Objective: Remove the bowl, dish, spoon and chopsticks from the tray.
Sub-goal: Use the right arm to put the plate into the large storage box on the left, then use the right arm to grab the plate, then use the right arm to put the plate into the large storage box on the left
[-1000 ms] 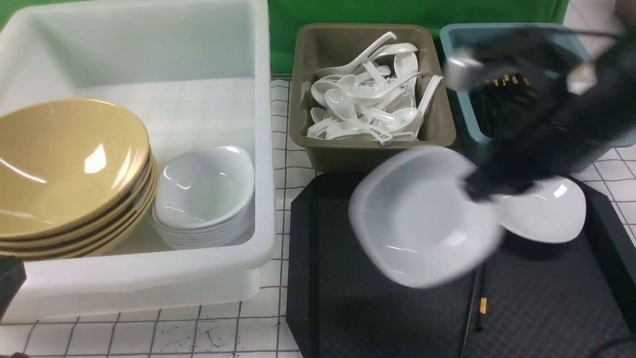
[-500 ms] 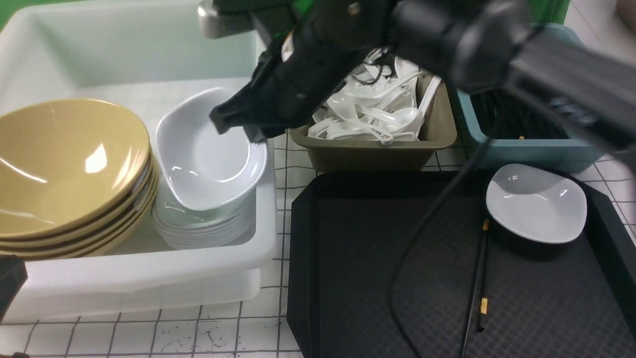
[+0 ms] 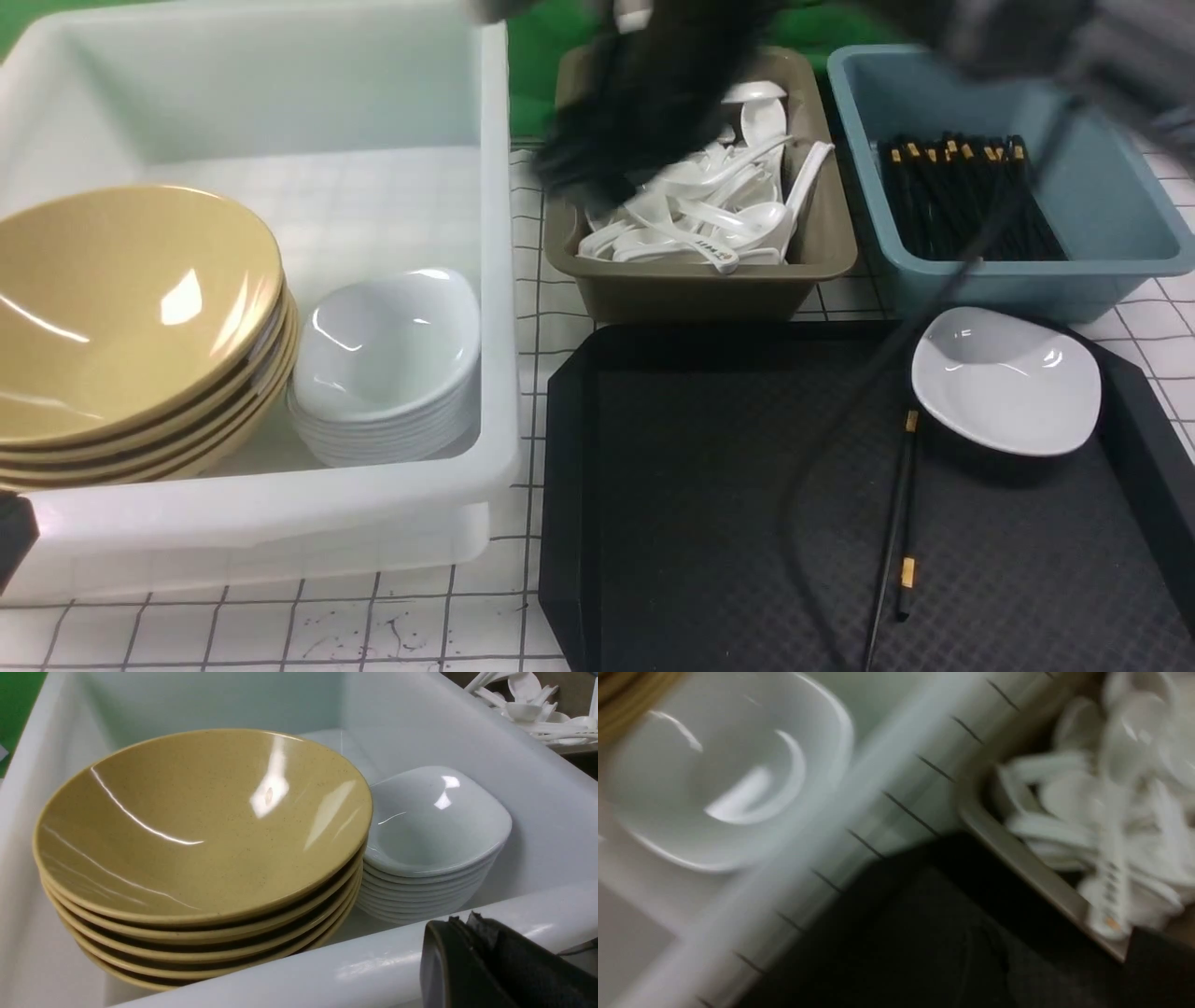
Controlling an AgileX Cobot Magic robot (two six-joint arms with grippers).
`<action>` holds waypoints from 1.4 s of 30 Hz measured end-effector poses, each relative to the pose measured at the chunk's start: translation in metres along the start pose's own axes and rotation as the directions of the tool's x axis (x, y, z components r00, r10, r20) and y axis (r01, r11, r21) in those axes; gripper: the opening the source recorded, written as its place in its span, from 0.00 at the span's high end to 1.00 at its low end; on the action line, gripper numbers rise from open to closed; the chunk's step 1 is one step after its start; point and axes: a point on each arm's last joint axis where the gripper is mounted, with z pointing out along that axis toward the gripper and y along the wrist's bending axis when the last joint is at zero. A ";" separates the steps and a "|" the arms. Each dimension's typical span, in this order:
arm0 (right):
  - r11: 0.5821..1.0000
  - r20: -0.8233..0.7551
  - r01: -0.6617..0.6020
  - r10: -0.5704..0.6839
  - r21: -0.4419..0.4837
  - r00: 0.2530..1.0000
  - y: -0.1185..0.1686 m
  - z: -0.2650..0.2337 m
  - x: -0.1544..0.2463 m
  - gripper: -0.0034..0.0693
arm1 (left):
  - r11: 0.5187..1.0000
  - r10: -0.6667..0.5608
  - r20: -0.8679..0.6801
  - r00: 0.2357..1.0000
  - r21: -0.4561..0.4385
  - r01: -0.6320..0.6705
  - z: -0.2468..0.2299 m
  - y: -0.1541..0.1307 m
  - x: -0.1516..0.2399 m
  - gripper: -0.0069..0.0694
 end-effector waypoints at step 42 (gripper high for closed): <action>0.729 0.001 -0.682 0.683 -0.061 0.731 -0.163 0.068 0.221 0.85 | 0.999 0.049 0.079 0.996 0.007 -0.050 0.006 -0.002 0.001 0.93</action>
